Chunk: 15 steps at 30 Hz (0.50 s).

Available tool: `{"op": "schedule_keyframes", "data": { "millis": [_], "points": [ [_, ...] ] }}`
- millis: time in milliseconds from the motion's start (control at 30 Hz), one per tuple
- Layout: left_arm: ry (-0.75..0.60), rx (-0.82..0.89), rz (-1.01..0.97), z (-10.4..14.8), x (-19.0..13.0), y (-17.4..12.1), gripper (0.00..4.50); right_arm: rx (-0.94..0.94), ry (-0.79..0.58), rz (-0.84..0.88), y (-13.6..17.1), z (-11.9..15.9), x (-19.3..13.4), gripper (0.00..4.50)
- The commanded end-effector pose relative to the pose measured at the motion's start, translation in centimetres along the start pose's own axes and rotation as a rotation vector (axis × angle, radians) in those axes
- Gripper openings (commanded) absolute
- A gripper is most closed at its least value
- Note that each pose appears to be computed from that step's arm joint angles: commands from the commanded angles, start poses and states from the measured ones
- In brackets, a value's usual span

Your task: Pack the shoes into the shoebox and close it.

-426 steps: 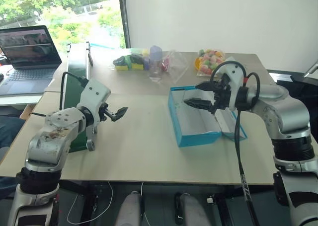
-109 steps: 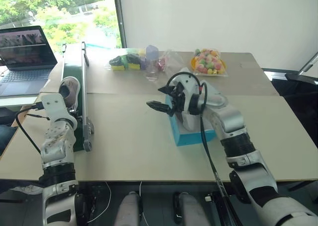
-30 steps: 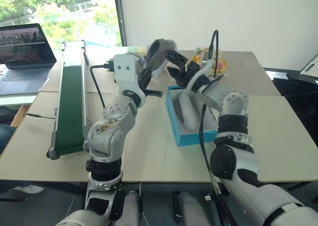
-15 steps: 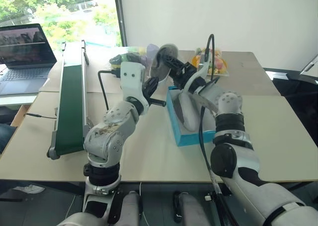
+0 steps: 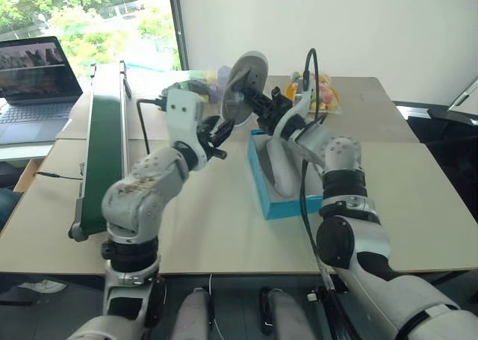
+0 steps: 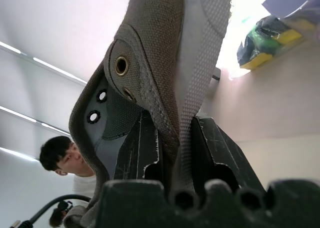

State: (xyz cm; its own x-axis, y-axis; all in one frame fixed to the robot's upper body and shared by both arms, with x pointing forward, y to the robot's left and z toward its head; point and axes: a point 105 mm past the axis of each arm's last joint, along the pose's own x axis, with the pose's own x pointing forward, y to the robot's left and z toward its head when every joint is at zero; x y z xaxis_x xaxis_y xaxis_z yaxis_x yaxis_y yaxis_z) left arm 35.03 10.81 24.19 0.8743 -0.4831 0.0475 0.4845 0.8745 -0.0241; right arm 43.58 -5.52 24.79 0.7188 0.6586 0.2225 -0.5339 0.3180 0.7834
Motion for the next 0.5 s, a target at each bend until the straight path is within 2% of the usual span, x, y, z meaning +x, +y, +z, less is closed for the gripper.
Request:
{"op": "schedule_keyframes", "data": {
  "millis": [33, 267, 500],
  "points": [
    [-0.022, 0.019, -0.043, 1.5, -1.1, 0.9, 2.28, -0.106, -0.081, 0.058, 2.3, 3.0, -0.6, 0.35],
    [0.055, 0.073, -0.111, 0.4, -2.2, 1.1, 2.28, -0.385, -0.018, -0.047, 2.5, 4.8, -2.4, 0.35],
    [0.08, 0.078, -0.127, -1.3, -2.0, 0.0, 2.28, -0.753, 0.185, -0.344, -2.3, 5.1, -6.4, 0.35]
  ]
}}
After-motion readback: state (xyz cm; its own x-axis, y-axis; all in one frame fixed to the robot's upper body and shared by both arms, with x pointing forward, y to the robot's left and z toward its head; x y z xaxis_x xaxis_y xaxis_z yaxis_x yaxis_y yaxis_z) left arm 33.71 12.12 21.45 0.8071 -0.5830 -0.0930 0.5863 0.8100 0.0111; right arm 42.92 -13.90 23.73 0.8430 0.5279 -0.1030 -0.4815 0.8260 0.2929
